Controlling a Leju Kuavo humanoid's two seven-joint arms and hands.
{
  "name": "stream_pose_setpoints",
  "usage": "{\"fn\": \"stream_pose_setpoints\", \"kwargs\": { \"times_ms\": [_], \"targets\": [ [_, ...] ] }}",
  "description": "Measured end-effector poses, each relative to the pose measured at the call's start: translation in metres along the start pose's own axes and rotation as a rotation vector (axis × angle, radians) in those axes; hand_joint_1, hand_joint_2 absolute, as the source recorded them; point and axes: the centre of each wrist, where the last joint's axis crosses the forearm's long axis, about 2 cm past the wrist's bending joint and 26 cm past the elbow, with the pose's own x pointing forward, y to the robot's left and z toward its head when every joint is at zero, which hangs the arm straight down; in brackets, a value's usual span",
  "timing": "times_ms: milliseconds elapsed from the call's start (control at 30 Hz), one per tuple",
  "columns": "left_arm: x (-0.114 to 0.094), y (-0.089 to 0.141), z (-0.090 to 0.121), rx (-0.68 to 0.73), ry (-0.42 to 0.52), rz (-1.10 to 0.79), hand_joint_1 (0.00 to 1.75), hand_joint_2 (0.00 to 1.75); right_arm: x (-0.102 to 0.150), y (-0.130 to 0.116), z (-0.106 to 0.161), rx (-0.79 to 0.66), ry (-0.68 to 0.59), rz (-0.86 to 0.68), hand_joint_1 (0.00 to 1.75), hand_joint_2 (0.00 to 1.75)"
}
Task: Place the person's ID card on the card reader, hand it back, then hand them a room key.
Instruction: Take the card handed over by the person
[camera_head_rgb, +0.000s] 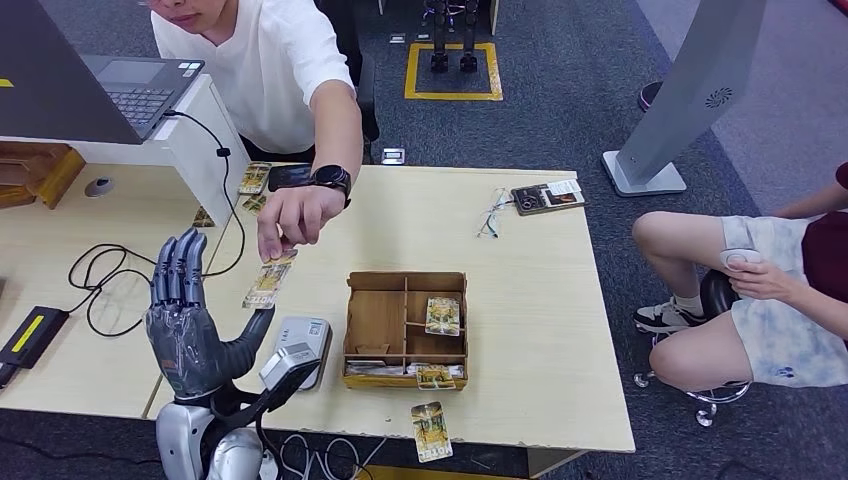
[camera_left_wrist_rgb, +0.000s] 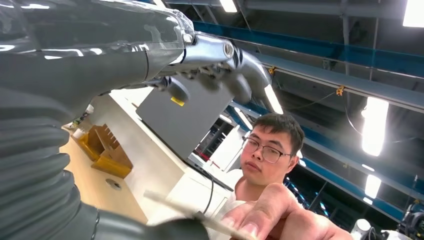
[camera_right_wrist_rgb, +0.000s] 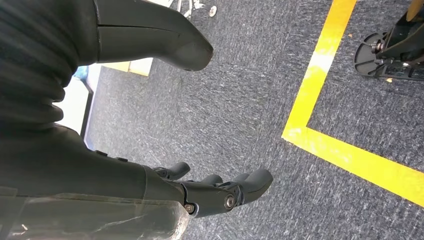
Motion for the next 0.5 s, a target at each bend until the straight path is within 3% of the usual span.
{"fn": "stream_pose_setpoints", "kwargs": {
  "times_ms": [500],
  "targets": [
    [-0.0009,-0.0006,0.0013,-0.017,0.006,-0.033,1.75,1.75,-0.0001,0.0000,0.0000,0.001,-0.001,-0.002,0.00,1.75]
  ]
}}
